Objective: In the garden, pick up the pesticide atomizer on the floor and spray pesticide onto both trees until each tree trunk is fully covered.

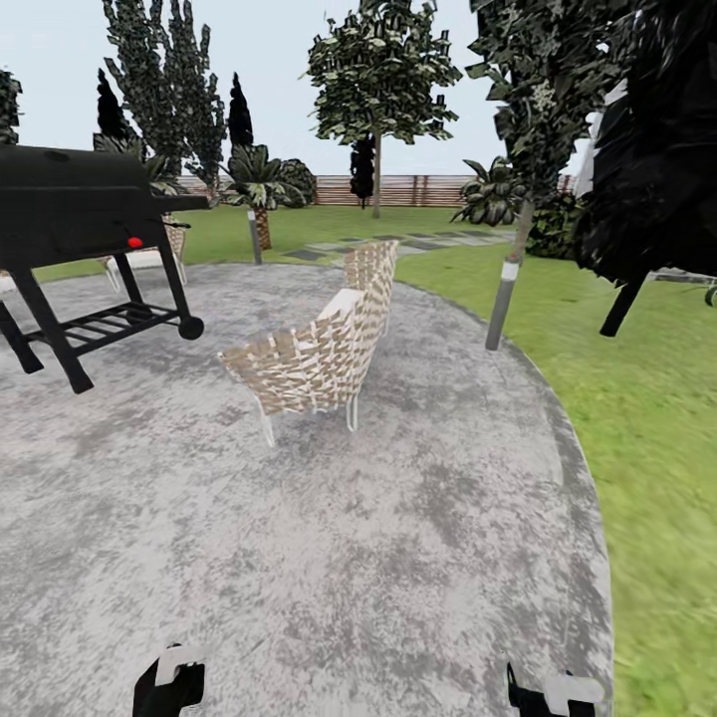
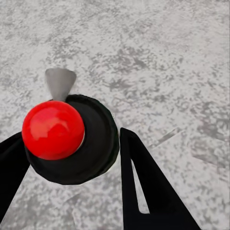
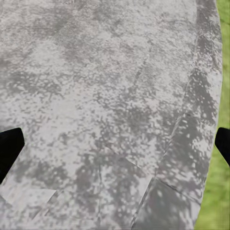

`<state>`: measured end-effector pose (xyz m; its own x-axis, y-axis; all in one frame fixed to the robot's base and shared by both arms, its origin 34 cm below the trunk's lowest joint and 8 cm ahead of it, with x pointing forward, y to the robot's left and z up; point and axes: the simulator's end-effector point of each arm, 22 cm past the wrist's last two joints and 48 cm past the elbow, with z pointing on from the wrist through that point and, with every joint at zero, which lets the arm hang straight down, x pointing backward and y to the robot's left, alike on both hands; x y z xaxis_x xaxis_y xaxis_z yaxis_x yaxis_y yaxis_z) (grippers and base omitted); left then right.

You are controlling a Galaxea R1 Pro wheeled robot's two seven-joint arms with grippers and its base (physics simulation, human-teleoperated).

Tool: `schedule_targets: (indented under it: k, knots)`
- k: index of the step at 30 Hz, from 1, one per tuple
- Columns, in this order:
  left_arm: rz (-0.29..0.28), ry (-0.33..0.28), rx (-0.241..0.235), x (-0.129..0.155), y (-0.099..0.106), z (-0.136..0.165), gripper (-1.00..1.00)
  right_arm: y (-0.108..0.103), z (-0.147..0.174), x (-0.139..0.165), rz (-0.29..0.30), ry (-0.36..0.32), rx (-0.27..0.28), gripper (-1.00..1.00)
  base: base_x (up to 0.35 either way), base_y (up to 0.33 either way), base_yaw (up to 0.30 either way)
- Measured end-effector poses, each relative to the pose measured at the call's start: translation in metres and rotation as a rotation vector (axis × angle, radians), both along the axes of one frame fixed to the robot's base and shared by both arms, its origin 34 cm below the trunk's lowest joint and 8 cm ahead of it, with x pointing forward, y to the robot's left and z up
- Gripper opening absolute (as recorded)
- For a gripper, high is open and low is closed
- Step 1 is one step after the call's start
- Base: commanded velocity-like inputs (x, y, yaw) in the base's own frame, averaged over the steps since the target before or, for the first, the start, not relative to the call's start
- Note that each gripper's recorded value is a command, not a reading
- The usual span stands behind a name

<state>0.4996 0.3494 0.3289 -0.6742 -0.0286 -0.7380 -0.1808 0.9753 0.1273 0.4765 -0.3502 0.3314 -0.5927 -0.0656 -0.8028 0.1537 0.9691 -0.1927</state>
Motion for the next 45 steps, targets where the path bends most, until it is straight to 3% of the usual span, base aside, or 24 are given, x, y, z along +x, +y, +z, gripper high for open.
schedule_targets:
  k: [13, 45]
  knots:
    - [0.000, 0.001, -0.001, -0.0002, -0.0002, -0.0003, -1.00, 0.0002, -0.0001, 0.0000, 0.001, 0.000, 0.000, 1.00, 0.339, 0.027, 0.277]
    - [-0.003, 0.002, -0.003, -0.0003, -0.0010, -0.0005, -1.00, 0.0001, -0.0001, -0.0001, 0.000, 0.000, 0.000, 1.00, 0.336, 0.123, 0.277]
